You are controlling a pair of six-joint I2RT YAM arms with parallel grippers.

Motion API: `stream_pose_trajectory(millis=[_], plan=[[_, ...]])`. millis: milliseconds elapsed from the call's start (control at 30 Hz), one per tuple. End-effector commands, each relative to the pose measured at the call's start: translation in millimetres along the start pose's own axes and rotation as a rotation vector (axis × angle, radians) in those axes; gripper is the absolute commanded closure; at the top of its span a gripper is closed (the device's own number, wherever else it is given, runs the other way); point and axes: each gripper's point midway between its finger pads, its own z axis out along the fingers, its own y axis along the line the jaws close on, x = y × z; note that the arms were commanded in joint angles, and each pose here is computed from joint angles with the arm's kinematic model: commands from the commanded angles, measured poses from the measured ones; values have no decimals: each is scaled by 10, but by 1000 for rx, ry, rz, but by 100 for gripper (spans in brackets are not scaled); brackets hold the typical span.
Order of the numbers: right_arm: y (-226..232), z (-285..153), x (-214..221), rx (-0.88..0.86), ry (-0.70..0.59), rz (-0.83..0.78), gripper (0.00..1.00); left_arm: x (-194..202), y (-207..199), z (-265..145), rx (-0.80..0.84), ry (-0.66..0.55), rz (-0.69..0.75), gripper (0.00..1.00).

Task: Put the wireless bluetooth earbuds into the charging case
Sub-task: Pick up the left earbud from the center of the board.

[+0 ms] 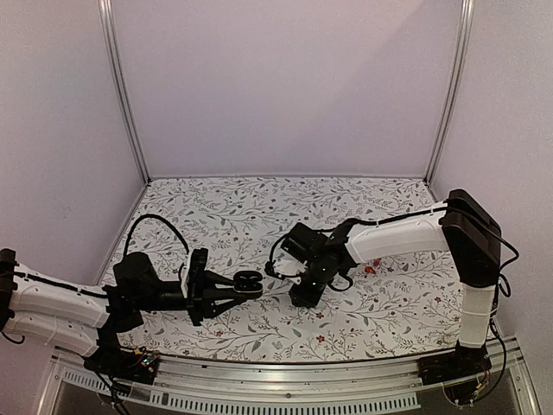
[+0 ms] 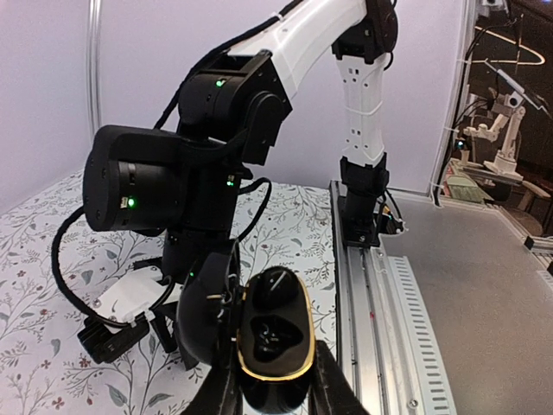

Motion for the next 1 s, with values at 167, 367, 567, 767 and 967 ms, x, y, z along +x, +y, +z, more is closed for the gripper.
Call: stream_pose_trajectory(millis=[167, 367, 567, 767, 967], plan=[[-39, 28, 211, 18, 141, 77, 69, -22, 20, -61, -10, -21, 15, 100], [-40, -24, 239, 21, 166, 88, 68, -22, 13, -59, -6, -24, 17, 100], [-34, -22, 208, 16, 162, 85, 71, -17, 15, -60, -6, -24, 17, 100], [-27, -17, 151, 8, 149, 84, 74, -11, 18, -65, -9, -23, 15, 100], [-33, 7, 125, 6, 159, 76, 74, -10, 17, -65, -8, -22, 15, 100]])
